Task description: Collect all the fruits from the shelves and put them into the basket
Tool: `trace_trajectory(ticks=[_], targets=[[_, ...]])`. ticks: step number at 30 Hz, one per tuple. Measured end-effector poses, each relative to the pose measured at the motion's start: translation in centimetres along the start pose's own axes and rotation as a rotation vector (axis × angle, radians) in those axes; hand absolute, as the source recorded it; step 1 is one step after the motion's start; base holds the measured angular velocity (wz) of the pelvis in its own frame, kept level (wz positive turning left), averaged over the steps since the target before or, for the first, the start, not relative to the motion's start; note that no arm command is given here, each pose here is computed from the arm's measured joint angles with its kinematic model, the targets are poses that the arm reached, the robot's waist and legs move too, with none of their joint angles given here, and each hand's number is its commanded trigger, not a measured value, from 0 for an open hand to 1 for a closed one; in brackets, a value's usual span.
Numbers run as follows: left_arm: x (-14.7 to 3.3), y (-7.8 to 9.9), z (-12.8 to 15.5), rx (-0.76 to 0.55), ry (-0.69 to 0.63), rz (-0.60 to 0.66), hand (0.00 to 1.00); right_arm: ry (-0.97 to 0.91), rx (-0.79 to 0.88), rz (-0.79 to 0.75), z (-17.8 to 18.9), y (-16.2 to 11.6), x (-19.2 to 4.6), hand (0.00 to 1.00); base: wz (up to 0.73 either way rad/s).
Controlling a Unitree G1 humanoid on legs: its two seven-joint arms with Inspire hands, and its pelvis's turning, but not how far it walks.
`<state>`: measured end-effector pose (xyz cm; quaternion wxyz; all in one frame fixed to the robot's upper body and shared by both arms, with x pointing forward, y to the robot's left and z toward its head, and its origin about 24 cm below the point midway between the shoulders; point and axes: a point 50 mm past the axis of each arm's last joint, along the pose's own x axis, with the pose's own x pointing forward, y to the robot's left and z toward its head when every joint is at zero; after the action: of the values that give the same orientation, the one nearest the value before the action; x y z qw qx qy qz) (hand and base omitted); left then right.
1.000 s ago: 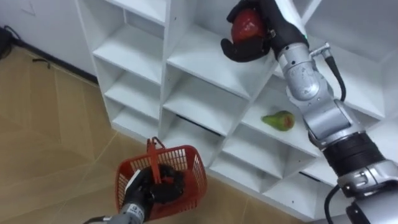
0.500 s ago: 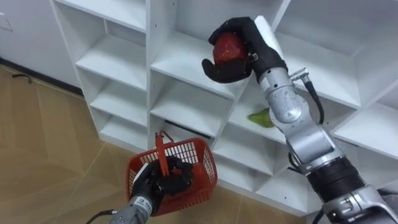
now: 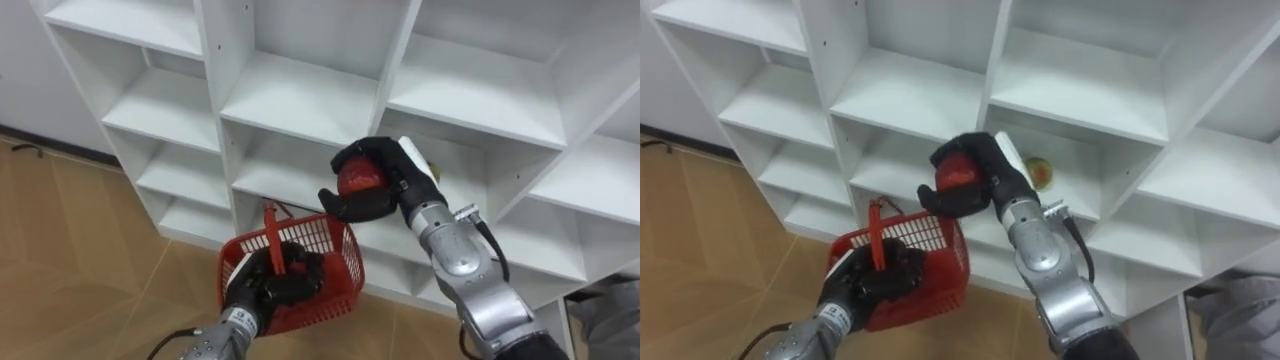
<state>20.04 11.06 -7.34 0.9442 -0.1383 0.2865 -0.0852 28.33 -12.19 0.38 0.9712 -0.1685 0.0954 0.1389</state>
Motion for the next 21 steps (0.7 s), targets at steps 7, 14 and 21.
trace_trajectory(ticks=[7,14,21], targets=[[0.0,-0.2,0.1,-0.002,-0.004,-0.007,1.00,0.068,0.037,0.012,-1.8,0.7,-0.6,1.00,0.00],[0.1,-0.5,0.1,-0.007,-0.004,-0.031,1.00,0.145,0.044,0.039,-3.5,1.6,-0.8,1.00,0.00],[0.0,-0.7,0.0,-0.007,-0.003,-0.068,1.00,0.158,0.039,0.057,-3.8,1.9,-0.8,1.00,0.00]])
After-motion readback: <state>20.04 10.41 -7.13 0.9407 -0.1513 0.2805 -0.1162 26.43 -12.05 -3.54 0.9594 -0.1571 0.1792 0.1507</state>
